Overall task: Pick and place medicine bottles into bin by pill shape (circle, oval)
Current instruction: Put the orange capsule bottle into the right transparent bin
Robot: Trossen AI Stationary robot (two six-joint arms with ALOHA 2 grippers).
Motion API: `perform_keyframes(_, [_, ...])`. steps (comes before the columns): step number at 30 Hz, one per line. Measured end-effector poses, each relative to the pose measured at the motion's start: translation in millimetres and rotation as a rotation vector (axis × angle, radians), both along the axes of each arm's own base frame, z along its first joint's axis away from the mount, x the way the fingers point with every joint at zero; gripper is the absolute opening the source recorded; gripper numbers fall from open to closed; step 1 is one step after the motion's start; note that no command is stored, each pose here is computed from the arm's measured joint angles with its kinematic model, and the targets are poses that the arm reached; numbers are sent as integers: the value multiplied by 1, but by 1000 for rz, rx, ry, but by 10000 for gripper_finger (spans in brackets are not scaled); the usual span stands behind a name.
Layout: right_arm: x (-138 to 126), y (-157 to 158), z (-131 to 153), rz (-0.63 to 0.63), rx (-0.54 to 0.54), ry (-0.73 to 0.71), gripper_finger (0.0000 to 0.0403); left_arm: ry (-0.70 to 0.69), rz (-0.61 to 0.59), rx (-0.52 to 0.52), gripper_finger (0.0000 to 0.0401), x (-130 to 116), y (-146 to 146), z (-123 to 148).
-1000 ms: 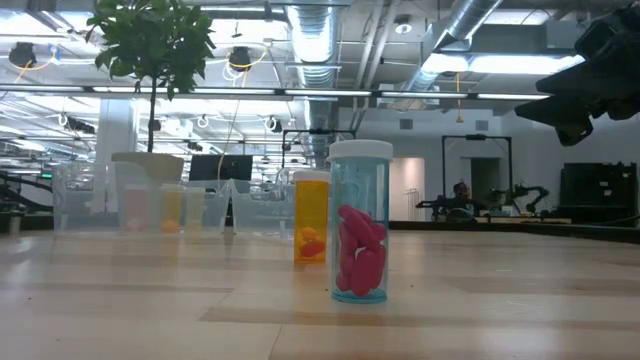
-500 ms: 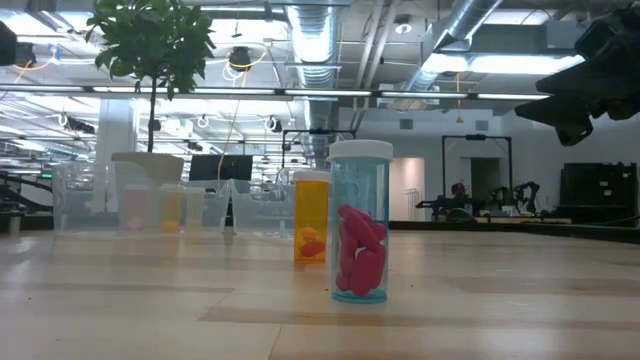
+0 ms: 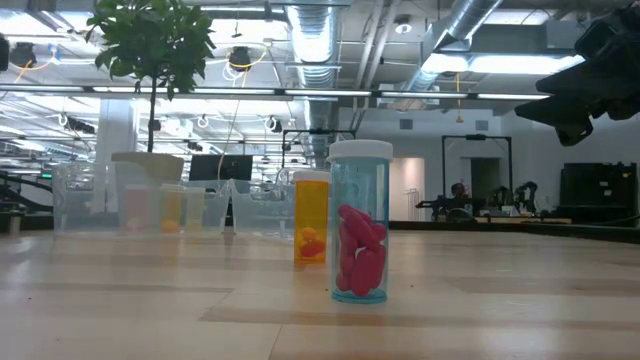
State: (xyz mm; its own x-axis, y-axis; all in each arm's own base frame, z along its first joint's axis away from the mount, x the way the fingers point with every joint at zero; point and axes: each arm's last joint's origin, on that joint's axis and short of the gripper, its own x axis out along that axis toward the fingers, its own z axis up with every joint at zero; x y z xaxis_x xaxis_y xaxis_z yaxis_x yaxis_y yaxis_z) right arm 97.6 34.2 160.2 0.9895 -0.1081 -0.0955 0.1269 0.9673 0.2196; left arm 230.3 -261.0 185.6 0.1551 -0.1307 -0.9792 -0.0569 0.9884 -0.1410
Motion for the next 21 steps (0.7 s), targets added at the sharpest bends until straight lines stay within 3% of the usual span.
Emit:
perform_keyframes(8, [0, 0, 0, 0, 2, 0, 226, 17, 0, 9, 284, -3, 3, -10])
perform_keyframes(15, [0, 0, 0, 0, 2, -1, 226, 15, -25, -62, 284, -6, 4, -28])
perform_keyframes(21, [0, 0, 0, 1, 1, 0, 226, 29, -17, -28, 284, -2, 13, -31])
